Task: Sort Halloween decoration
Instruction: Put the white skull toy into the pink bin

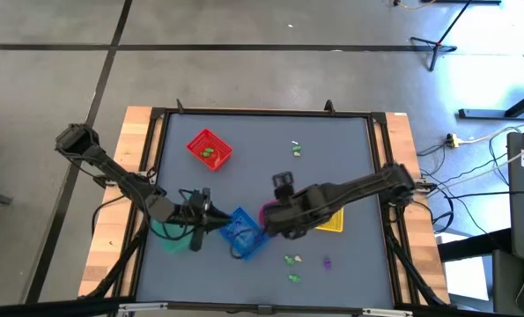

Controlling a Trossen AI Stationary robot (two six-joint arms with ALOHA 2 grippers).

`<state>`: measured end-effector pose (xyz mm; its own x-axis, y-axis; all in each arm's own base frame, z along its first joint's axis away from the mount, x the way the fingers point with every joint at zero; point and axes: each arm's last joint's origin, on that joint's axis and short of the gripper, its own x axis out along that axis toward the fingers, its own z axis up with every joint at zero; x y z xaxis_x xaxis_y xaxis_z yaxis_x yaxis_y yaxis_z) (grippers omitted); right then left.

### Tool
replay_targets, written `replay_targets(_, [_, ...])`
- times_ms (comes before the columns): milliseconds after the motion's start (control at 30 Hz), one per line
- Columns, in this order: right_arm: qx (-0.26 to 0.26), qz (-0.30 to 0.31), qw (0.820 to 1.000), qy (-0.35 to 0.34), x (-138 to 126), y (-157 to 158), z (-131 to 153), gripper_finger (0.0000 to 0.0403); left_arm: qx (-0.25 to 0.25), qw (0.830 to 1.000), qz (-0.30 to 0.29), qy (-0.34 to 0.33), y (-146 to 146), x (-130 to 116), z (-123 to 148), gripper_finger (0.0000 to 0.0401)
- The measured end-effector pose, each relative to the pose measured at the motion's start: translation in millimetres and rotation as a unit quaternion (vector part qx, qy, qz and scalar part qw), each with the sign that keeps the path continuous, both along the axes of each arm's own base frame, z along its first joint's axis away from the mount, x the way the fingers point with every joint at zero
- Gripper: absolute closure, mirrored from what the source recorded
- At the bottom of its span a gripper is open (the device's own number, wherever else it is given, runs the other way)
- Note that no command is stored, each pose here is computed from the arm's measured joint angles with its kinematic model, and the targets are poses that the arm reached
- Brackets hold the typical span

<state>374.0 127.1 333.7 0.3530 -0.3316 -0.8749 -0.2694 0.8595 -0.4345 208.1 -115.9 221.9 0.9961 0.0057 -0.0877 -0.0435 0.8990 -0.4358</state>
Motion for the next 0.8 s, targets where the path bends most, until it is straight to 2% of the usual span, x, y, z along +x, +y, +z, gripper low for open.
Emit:
replay_targets(133, [-0.025, -0.008, 1.0, -0.007, -25.9, -11.8, 12.7, 0.0237, 0.001, 0.999, 0.052, -0.004, 11.6, 5.2, 0.7, 0.0345])
replay_targets(267, [-0.044, -0.02, 0.999, -0.006, -56.5, -29.7, 11.4, 0.0237, 0.002, 0.996, 0.087, -0.006, 25.5, 11.4, 1.1, 0.0345])
replay_targets(467, [-0.023, -0.068, 0.994, -0.079, -92.9, -69.6, 0.1, 0.0237, 0.045, 0.991, 0.125, -0.007, 43.7, 18.1, 2.6, 0.0345])
replay_targets(633, [-0.002, -0.124, 0.983, -0.137, -108.0, -106.0, -7.1, 0.0237, 0.068, 0.988, 0.135, -0.002, 51.5, 20.6, 2.5, 0.0345])
replay_targets(800, [0.021, -0.175, 0.971, -0.163, -107.5, -138.1, -17.2, 0.0237, 0.118, 0.983, 0.141, 0.007, 56.0, 21.8, 2.3, 0.0345])
